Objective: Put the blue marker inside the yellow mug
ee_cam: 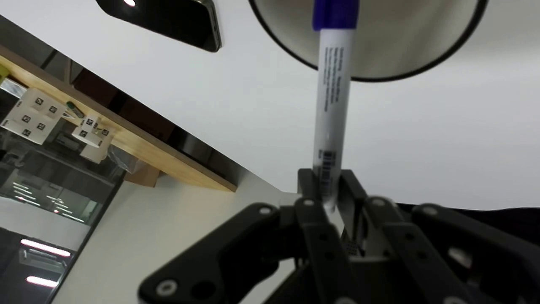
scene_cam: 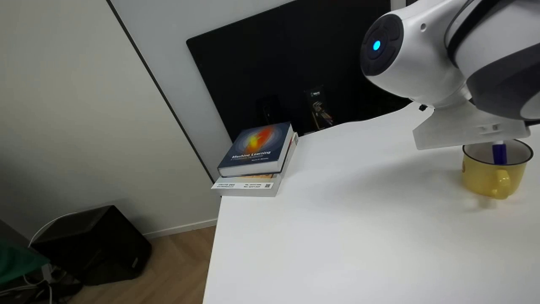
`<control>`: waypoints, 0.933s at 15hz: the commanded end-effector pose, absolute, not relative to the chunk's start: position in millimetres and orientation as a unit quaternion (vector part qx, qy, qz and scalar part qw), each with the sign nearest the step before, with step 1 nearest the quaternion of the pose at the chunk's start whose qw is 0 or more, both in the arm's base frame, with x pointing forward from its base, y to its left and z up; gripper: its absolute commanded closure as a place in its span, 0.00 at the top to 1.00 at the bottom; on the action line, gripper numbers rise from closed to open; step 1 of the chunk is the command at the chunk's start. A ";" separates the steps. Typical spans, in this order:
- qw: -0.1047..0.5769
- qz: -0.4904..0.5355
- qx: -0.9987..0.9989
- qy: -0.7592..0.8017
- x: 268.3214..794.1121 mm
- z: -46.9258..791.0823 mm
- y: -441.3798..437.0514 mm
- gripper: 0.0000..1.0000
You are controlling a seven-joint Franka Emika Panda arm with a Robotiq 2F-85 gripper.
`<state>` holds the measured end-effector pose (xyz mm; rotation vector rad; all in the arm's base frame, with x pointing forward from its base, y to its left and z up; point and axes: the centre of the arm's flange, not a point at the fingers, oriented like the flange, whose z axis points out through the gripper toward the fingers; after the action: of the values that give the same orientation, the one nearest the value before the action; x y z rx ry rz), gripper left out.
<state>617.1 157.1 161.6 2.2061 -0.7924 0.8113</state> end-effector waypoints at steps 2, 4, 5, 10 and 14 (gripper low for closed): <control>0.334 0.313 0.832 -0.313 618.4 154.0 155.1 0.04; 0.337 0.312 0.831 -0.314 616.7 152.3 154.8 0.04; 0.339 0.312 0.831 -0.314 615.9 152.5 154.8 0.04; 0.337 0.308 0.832 -0.314 615.9 155.3 159.1 0.63; 0.327 0.310 0.837 -0.311 617.3 164.7 169.9 0.89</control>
<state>613.1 161.1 153.5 2.1907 -0.7854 0.7912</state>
